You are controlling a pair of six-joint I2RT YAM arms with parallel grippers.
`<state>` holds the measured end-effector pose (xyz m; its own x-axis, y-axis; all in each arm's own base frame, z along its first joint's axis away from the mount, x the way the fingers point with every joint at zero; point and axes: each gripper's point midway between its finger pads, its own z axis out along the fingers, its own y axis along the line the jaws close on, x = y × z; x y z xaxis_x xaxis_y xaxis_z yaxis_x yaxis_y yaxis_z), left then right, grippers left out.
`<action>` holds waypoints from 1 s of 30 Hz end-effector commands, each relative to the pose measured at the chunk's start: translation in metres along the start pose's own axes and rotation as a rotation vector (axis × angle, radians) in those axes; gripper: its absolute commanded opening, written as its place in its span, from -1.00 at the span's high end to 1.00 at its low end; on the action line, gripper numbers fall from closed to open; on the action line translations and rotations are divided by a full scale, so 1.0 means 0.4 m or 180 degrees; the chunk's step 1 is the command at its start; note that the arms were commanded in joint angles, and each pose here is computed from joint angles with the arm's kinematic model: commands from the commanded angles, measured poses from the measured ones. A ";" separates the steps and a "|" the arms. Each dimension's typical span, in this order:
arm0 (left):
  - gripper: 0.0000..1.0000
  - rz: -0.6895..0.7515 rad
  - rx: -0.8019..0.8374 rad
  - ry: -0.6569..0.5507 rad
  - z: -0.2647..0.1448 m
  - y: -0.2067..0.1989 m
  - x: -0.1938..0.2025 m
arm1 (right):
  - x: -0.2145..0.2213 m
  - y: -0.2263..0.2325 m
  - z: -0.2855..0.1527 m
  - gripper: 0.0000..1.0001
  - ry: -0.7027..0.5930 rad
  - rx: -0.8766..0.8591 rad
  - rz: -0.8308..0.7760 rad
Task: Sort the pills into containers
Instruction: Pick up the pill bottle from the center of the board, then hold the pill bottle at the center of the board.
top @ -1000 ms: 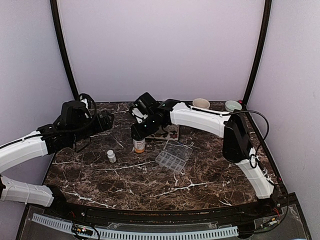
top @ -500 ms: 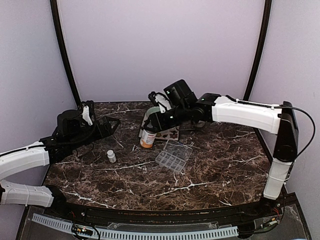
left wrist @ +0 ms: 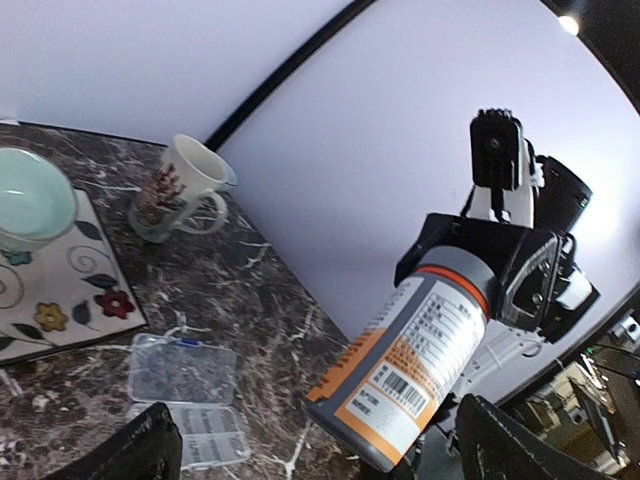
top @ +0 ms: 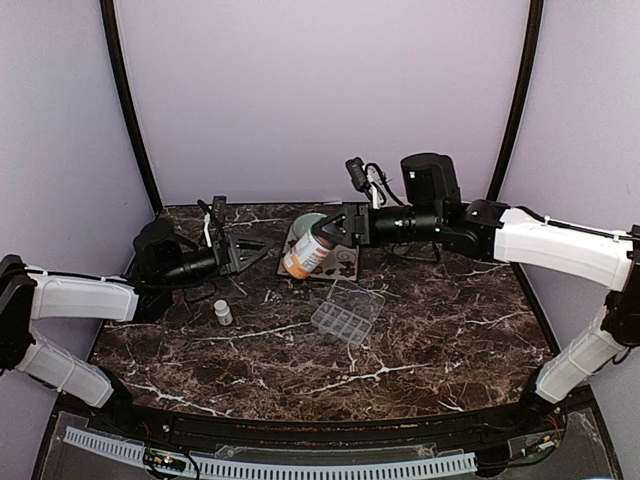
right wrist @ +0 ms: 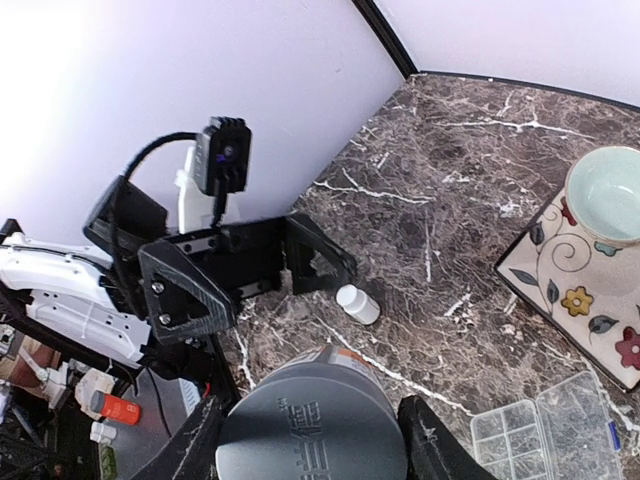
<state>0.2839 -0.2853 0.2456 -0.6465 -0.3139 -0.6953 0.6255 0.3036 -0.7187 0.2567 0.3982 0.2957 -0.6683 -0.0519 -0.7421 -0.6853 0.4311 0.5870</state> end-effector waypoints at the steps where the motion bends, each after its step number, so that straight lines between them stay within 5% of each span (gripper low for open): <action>1: -0.98 0.0099 0.0971 0.0142 -0.001 -0.138 -0.011 | -0.072 0.070 -0.042 0.76 -0.0364 -0.0396 -0.0021; 30: -0.98 -0.0024 0.1572 0.0407 0.029 -0.198 0.011 | -0.089 0.097 -0.007 0.77 -0.0451 -0.0869 0.0254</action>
<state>0.2478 -0.3165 0.2815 -0.7171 -0.2029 -0.6668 0.6932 -0.1083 -0.7126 0.2509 0.4120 0.3253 -0.7157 0.0563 -0.6962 -0.6683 0.2346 0.7060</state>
